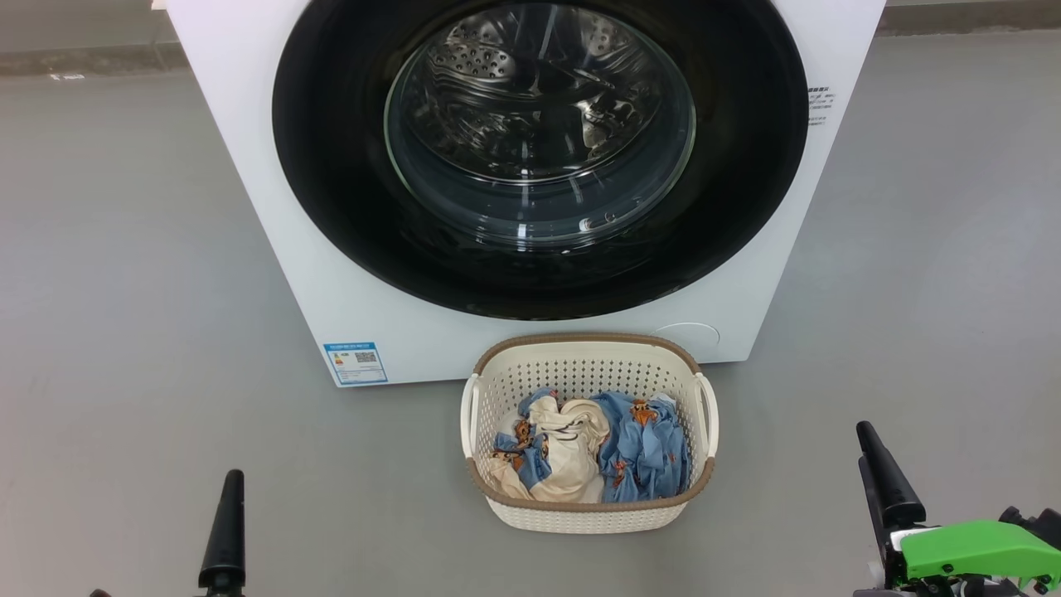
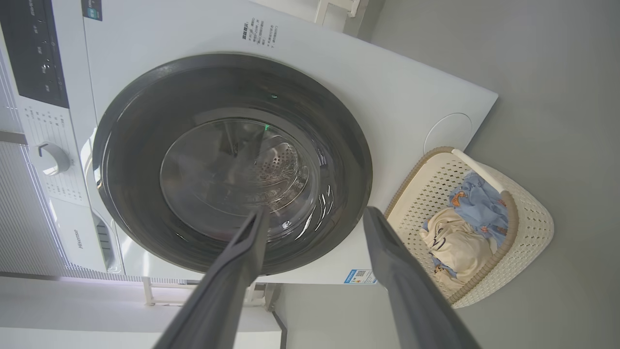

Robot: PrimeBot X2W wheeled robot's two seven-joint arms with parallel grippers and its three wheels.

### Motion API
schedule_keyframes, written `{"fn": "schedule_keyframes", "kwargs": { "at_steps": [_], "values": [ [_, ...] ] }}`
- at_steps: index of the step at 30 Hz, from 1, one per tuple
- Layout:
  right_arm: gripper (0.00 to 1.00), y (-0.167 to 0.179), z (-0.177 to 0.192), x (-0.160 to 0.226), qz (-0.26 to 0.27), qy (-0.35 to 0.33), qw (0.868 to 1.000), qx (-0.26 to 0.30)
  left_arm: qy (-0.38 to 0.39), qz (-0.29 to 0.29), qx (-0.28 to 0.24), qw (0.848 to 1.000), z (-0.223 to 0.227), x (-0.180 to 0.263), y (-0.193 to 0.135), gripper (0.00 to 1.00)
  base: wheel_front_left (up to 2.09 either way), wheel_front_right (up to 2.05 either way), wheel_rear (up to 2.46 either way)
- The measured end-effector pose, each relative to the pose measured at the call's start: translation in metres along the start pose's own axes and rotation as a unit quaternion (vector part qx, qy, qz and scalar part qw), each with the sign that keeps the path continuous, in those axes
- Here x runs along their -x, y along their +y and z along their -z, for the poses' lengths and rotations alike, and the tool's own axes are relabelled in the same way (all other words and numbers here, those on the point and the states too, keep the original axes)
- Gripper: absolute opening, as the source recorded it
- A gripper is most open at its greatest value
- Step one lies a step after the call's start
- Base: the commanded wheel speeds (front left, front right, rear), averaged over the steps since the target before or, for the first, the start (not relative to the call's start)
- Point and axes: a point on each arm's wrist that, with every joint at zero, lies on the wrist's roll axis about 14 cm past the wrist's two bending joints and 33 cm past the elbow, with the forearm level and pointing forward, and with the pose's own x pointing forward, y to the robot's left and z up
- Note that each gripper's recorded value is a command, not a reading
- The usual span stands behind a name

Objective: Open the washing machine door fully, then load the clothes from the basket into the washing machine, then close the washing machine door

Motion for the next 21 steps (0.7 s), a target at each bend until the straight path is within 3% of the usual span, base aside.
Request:
{"fn": "schedule_keyframes", "kwargs": {
  "at_steps": [12,21],
  "values": [
    [1.0,0.009,0.002,-0.001,-0.02,0.004,0.995,0.096,-0.01,0.012,-0.093,0.996,-0.004,0.0,-0.006,1.0,0.0,0.0,0.0],
    [1.0,0.013,0.005,-0.003,-0.033,0.008,0.983,0.179,-0.013,0.019,-0.163,0.986,-0.005,0.0,-0.009,1.0,0.0,0.0,0.0]
  ]
}}
